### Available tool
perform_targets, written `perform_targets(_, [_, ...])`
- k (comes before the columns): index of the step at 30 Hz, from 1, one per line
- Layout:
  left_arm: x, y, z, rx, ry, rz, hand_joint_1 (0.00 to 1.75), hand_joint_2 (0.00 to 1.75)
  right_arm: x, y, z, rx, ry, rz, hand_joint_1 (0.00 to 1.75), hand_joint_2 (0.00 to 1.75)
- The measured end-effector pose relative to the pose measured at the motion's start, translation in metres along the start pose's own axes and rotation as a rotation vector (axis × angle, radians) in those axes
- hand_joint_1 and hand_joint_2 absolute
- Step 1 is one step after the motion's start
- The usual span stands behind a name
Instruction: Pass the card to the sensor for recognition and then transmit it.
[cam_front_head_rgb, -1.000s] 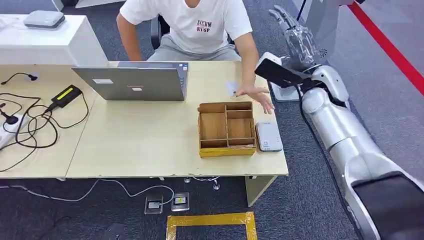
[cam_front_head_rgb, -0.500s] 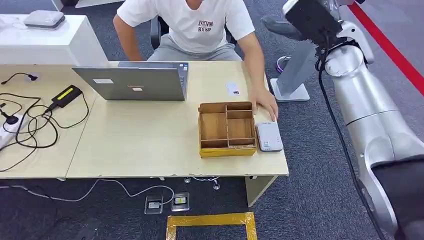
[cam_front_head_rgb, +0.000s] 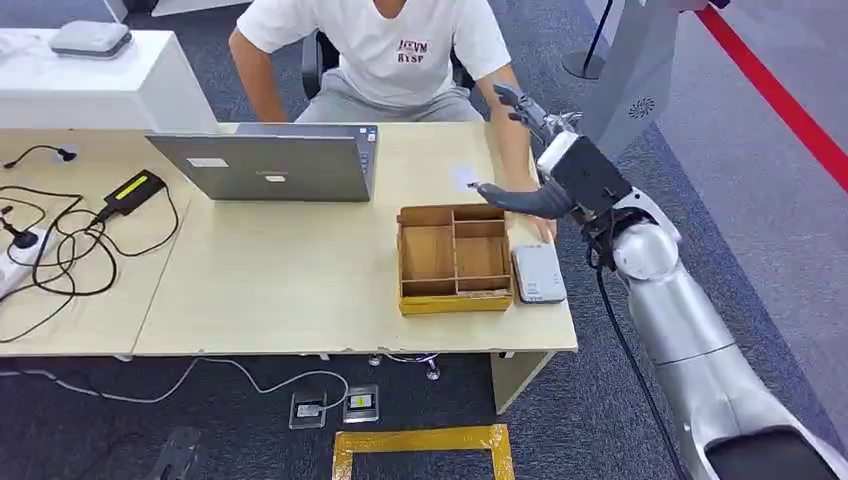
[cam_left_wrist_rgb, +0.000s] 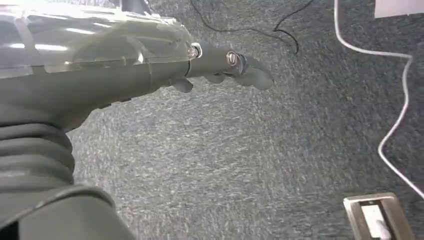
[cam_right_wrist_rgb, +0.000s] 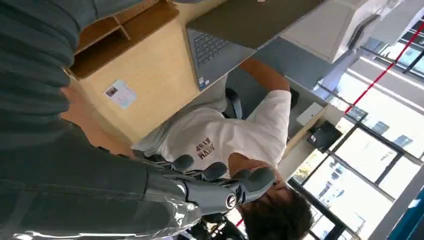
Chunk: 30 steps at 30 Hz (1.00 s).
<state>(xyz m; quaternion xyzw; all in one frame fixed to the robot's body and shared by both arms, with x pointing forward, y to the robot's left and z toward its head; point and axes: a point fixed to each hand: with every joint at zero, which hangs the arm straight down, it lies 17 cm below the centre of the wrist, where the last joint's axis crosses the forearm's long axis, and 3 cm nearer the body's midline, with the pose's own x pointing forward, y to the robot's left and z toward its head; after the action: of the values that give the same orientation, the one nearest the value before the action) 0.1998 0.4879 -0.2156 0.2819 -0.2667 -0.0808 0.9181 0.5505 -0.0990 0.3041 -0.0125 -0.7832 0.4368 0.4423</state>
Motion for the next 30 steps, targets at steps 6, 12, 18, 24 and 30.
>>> perform_targets(6, [0.006, -0.006, 0.000, -0.004, -0.005, 0.014, 0.00, 0.00, 0.001, 0.022, 0.016, -0.037, -0.001, 0.000, 0.00, 1.75])
perform_targets(12, [0.009, -0.014, 0.002, -0.014, -0.010, 0.012, 0.00, 0.00, -0.002, 0.028, 0.034, -0.138, -0.002, 0.022, 0.00, 1.75])
perform_targets(18, [0.012, -0.022, 0.004, -0.030, -0.018, 0.005, 0.00, 0.00, -0.004, 0.025, 0.046, -0.151, -0.007, 0.005, 0.00, 1.75])
perform_targets(24, [0.014, -0.029, 0.006, -0.041, -0.020, 0.004, 0.00, 0.00, -0.013, 0.026, 0.053, -0.147, 0.016, 0.019, 0.00, 1.75])
perform_targets(30, [0.015, -0.034, 0.008, -0.048, -0.021, 0.007, 0.00, 0.00, -0.016, 0.024, 0.056, -0.151, 0.023, 0.021, 0.00, 1.75])
